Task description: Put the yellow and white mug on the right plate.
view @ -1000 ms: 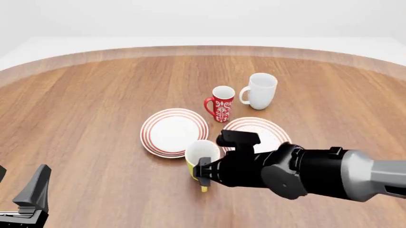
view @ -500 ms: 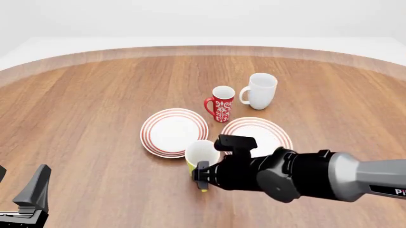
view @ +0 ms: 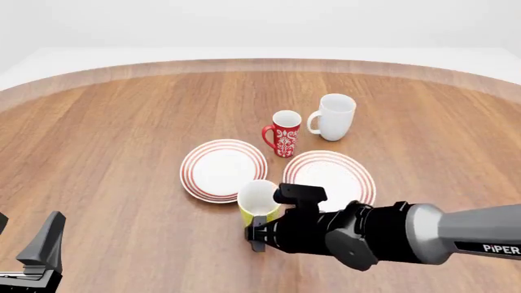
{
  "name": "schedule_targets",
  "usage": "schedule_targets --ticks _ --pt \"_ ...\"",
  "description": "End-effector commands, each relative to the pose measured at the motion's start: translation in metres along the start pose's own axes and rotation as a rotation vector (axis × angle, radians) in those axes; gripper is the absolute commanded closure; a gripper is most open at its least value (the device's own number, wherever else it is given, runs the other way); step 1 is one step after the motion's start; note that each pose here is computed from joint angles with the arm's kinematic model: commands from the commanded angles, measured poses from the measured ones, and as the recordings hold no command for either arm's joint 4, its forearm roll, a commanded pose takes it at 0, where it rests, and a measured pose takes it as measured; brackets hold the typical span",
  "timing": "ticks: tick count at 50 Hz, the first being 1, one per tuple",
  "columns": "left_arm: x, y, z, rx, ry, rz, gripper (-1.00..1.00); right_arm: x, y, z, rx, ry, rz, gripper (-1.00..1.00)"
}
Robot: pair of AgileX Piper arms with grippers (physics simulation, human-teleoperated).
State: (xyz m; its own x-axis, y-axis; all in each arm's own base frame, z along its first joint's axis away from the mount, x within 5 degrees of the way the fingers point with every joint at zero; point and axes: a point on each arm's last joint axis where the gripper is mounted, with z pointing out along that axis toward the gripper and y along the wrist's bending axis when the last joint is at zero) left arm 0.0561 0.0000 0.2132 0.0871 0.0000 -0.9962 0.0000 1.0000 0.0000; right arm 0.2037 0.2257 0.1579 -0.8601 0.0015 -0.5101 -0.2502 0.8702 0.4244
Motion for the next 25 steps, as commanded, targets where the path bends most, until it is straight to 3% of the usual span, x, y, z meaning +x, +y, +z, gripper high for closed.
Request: schedule_targets --ticks 1,15,16,25 --pt "0.0000 0.0000 0.0000 0.000 0.000 0.000 -1.00 0.0032 -0.0021 0.0046 -0.001 0.000 0.007 -1.00" --pt "0.0000 0.0000 0.0000 0.000 0.000 0.000 -1.00 0.0073 -0.0037 0.0057 -0.010 -0.006 0.010 -1.00" --pt "0.0000 0.0000 0.0000 0.000 0.000 0.000 -1.00 0.0063 -0.0040 0.0046 -0.011 -0.010 0.007 1.00" --pt "0.0000 0.0000 0.0000 0.000 0.000 0.000 -1.00 0.0053 -0.0072 0.0038 -0.010 -0.020 0.011 1.00"
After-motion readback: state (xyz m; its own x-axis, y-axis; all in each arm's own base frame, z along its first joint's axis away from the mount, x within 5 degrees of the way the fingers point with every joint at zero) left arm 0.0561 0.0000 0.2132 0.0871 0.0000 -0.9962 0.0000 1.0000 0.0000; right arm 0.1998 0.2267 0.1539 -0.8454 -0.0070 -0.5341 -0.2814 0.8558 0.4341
